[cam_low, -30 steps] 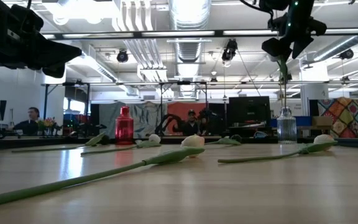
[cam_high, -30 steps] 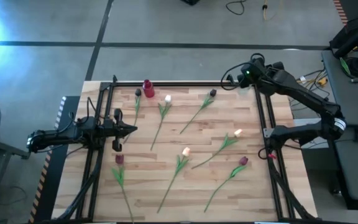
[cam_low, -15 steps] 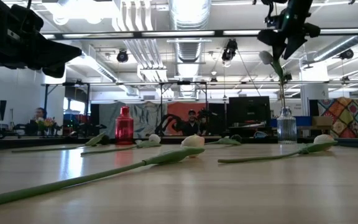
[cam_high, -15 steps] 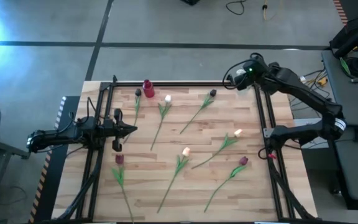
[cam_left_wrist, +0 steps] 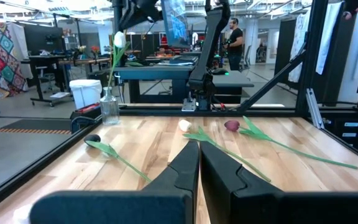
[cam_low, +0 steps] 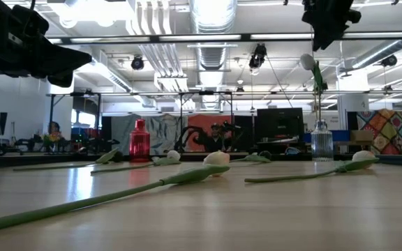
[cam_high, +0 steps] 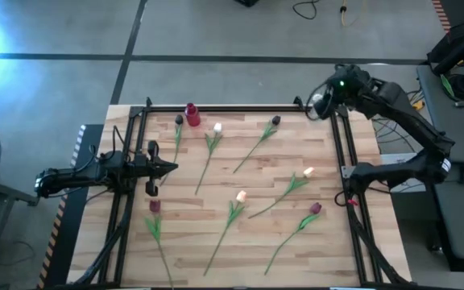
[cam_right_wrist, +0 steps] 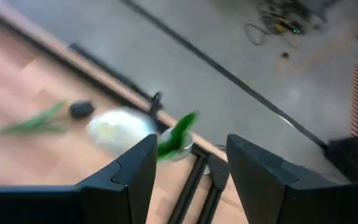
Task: Sort flowers into vase by color
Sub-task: Put the left black tulip into the red vase
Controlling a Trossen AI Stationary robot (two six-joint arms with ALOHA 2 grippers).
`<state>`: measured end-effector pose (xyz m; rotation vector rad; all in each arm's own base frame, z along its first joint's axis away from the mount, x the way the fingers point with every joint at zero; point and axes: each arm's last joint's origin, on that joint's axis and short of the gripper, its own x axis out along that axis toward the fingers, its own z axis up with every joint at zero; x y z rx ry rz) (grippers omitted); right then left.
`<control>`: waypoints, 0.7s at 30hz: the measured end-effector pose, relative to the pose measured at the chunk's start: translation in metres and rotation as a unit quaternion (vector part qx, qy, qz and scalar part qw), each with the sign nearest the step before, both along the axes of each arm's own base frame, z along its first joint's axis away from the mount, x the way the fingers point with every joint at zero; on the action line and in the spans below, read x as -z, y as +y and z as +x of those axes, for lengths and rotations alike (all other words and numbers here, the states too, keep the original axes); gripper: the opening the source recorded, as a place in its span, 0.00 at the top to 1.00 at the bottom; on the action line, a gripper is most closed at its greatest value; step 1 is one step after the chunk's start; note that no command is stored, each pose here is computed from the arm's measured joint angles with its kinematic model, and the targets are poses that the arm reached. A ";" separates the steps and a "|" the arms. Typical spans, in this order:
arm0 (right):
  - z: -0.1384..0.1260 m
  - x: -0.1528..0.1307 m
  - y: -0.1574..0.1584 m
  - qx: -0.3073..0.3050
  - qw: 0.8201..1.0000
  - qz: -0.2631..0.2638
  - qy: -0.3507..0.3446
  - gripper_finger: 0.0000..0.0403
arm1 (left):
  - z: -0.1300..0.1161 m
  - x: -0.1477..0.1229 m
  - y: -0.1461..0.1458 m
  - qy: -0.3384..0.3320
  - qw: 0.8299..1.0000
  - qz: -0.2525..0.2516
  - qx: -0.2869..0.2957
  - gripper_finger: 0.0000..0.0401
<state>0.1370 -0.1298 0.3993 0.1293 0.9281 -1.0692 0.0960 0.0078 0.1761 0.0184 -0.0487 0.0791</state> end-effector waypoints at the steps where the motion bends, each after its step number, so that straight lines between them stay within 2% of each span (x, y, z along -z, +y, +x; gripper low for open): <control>1: -0.002 0.004 0.002 -0.013 1.000 0.005 0.003 0.56 | 0.000 0.000 0.000 0.000 1.000 0.000 0.000 1.00; 5: -0.015 0.020 0.015 -0.046 0.999 0.007 -0.015 0.67 | 0.000 0.000 0.000 0.000 1.000 0.000 0.000 1.00; 11: -0.028 0.047 0.033 -0.081 0.996 0.006 -0.047 0.94 | 0.000 0.000 0.000 0.000 1.000 0.000 0.000 1.00; 16: -0.014 0.083 0.035 -0.133 0.989 0.018 -0.070 0.97 | 0.000 0.000 0.000 0.000 1.000 0.000 0.000 1.00; 21: 0.009 0.108 0.039 -0.202 0.973 -0.014 -0.112 0.98 | 0.000 0.000 0.000 0.000 1.000 0.000 0.000 1.00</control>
